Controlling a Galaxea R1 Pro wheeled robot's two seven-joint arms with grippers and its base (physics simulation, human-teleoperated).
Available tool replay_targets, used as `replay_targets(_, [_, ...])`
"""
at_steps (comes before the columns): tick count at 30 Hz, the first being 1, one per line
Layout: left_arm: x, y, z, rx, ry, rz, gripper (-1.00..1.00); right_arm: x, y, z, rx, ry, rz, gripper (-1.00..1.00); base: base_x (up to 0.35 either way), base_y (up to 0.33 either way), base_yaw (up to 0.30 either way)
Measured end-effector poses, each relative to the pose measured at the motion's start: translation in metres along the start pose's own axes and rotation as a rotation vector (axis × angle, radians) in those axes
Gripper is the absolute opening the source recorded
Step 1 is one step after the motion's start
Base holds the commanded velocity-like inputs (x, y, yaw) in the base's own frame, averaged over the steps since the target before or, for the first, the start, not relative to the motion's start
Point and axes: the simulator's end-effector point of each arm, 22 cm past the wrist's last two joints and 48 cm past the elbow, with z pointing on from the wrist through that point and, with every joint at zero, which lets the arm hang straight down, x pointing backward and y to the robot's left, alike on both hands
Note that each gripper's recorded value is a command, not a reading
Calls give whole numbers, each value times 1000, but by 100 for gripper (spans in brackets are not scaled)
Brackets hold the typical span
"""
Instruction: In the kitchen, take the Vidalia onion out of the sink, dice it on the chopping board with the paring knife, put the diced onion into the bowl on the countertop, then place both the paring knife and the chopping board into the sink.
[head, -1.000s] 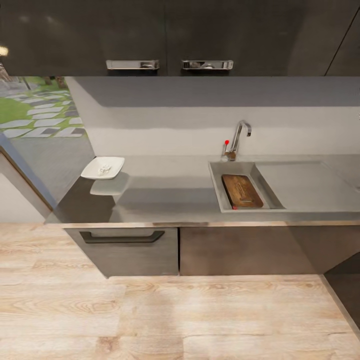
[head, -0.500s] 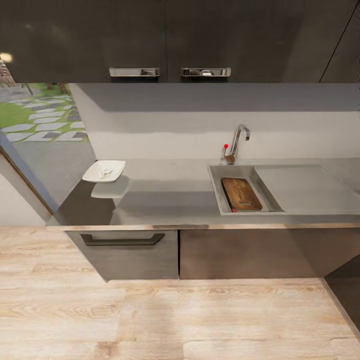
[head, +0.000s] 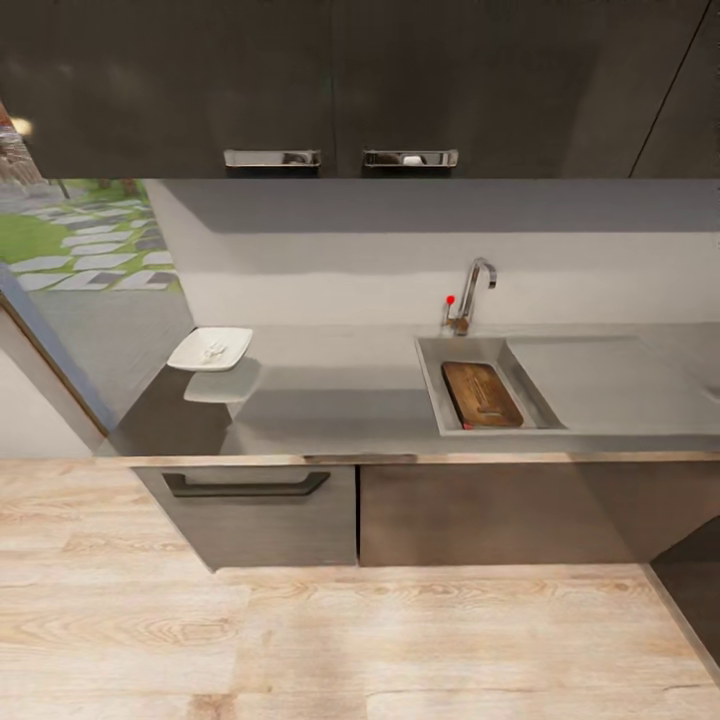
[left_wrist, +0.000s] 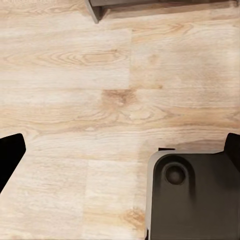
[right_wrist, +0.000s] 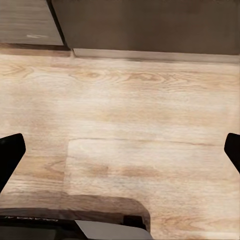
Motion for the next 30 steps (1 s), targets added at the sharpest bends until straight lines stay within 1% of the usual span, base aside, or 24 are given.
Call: replay_targets(30, [-12,1,5,-7,-43,-9,100,-16,-1,1,2,-41,-3,100,0,0,0])
